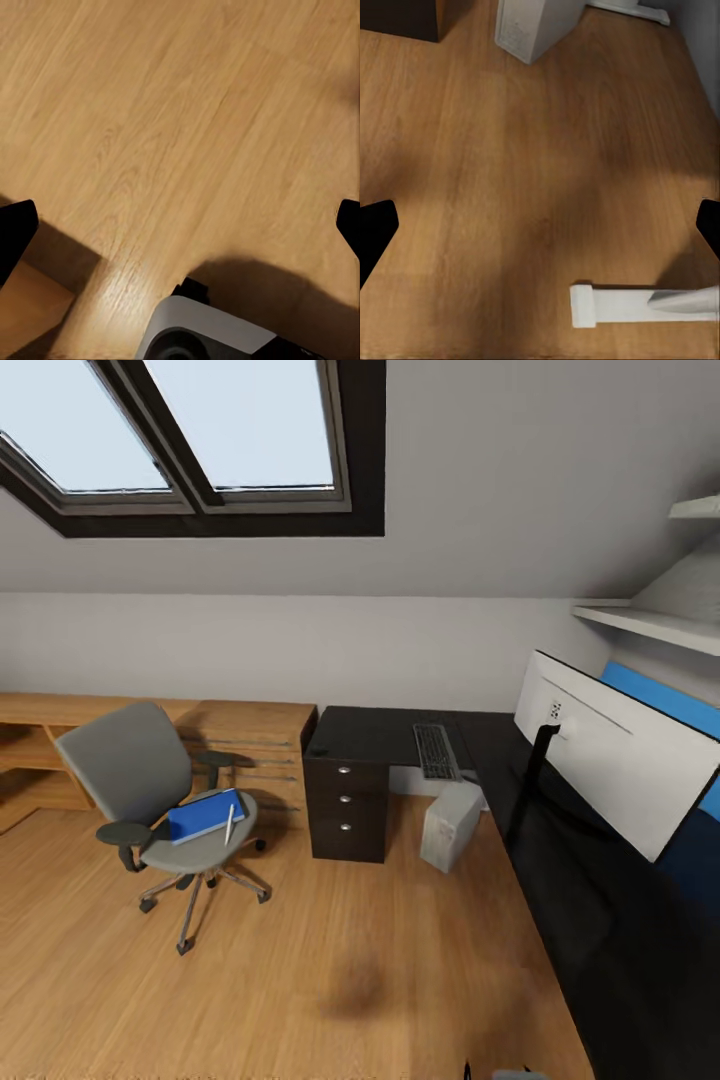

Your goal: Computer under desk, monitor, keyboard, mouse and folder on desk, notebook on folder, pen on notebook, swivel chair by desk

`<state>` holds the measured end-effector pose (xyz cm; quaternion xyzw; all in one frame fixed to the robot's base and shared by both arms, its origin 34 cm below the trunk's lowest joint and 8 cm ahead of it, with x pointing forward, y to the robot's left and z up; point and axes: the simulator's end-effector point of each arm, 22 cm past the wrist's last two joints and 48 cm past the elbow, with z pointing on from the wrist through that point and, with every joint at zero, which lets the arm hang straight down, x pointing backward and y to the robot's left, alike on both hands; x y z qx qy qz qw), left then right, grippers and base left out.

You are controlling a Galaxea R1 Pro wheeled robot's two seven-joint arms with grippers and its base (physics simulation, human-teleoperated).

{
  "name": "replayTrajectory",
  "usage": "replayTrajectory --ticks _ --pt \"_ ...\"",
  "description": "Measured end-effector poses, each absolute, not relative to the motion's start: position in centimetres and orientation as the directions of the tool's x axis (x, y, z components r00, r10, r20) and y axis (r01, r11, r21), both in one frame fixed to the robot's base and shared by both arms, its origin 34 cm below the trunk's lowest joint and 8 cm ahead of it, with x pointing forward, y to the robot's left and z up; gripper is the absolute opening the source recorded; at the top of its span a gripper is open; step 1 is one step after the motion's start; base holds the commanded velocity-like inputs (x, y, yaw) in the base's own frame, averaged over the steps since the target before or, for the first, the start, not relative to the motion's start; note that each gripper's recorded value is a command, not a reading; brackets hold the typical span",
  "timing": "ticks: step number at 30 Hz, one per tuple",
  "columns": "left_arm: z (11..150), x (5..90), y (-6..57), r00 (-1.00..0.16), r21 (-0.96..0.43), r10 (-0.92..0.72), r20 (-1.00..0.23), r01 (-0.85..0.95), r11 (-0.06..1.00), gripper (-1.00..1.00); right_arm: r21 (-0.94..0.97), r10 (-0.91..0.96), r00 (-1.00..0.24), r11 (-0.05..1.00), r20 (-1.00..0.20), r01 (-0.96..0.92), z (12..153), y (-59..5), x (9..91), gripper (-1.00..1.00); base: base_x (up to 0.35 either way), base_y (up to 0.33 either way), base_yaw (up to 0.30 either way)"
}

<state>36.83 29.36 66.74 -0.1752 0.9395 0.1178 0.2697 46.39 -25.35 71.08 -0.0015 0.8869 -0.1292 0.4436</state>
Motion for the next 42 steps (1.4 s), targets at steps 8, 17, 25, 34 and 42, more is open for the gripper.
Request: replayTrajectory --ticks 8,17,25,34,42 --pt "67.4 36.5 29.3 -0.793 0.126 -0.266 -0.549 -0.393 0.911 1.00 -0.231 -0.118 -0.608 0.966 -0.786 0.111 71.7 -25.4 46.1 1.00 -0.281 -0.234 0.000" --pt "68.0 36.2 29.3 -0.793 0.125 -0.266 -0.549 -0.392 0.911 1.00 -0.231 -0.118 -0.607 0.967 -0.786 0.112 72.3 -25.4 45.7 1.00 -0.279 -0.239 0.000" --pt "68.2 36.0 29.3 -0.793 0.125 -0.265 -0.549 -0.392 0.911 1.00 -0.230 -0.118 -0.608 0.967 -0.785 0.110 72.5 -25.4 45.5 1.00 -0.279 -0.239 0.000" --pt "68.2 36.0 29.3 -0.793 0.125 -0.264 -0.549 -0.390 0.912 1.00 -0.230 -0.118 -0.608 0.967 -0.785 0.109 72.5 -25.3 45.5 1.00 -0.276 -0.239 0.000" --pt "68.3 36.0 29.3 -0.792 0.125 -0.264 -0.550 -0.391 0.912 1.00 -0.228 -0.121 -0.614 0.969 -0.780 0.098 72.3 -25.3 45.2 1.00 -0.231 -0.214 0.000"
